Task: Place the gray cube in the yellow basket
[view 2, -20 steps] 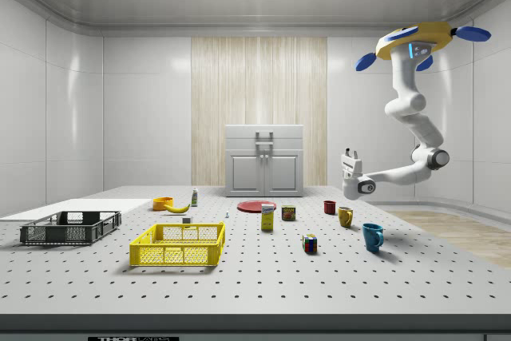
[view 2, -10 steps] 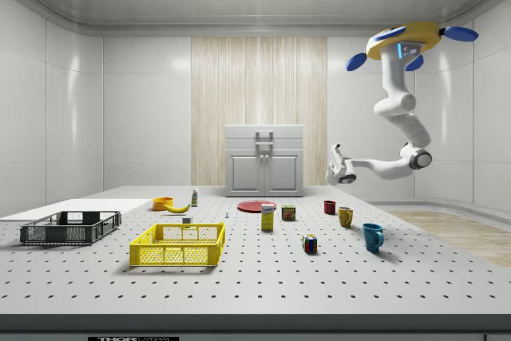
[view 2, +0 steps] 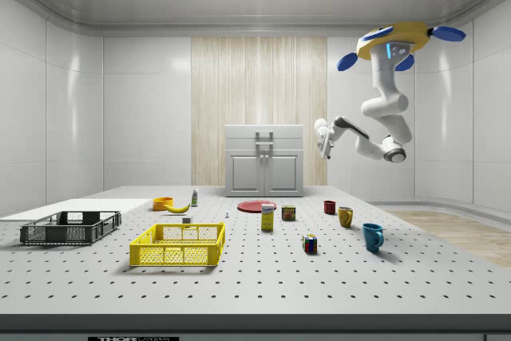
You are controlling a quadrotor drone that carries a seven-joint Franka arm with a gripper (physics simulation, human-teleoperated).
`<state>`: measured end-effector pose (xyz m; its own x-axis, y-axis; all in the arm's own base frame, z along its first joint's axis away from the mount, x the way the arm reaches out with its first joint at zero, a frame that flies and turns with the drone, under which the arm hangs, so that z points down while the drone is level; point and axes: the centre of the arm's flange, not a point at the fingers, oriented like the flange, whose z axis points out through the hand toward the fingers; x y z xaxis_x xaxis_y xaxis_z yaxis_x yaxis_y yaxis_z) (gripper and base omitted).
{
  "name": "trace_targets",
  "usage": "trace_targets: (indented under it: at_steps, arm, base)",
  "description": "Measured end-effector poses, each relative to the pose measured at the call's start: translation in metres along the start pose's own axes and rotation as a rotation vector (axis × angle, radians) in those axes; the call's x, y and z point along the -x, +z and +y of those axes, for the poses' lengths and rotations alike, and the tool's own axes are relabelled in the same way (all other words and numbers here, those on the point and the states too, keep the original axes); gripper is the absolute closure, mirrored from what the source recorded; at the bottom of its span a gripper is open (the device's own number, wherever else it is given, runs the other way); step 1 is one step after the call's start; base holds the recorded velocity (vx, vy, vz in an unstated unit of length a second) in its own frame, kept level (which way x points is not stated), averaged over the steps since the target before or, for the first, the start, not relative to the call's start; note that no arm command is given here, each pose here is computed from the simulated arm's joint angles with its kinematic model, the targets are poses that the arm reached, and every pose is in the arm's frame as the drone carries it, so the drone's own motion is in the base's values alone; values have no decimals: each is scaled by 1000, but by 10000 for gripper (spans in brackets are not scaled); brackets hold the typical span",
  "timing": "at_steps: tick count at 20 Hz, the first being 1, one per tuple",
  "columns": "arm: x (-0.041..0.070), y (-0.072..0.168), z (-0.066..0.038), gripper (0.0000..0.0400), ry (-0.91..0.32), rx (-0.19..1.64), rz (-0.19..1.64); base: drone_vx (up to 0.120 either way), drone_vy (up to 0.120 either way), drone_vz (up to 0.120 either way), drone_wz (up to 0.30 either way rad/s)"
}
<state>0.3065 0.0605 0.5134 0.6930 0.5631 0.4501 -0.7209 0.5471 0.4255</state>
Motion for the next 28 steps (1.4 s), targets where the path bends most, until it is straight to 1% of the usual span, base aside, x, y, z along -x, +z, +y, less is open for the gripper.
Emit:
trace_targets:
  at_steps: [2, 4, 6, 9, 16, 28]
  arm:
    - [13, 2, -13, 0, -5, 136, 137]
    - [23, 5, -23, 0, -8, 234, 237]
    - [30, 9, -29, 0, -11, 304, 309]
    - [36, 13, -35, 0, -14, 371, 380]
    - [42, 18, -41, 0, -16, 438, 451]
    - [44, 20, -43, 0, -17, 461, 476]
  base:
    - [120, 0, 0, 0]
    - [120, 0, 0, 0]
    - [120, 0, 0, 0]
    - [120, 0, 0, 0]
    - [120, 0, 0, 0]
    - [120, 0, 0, 0]
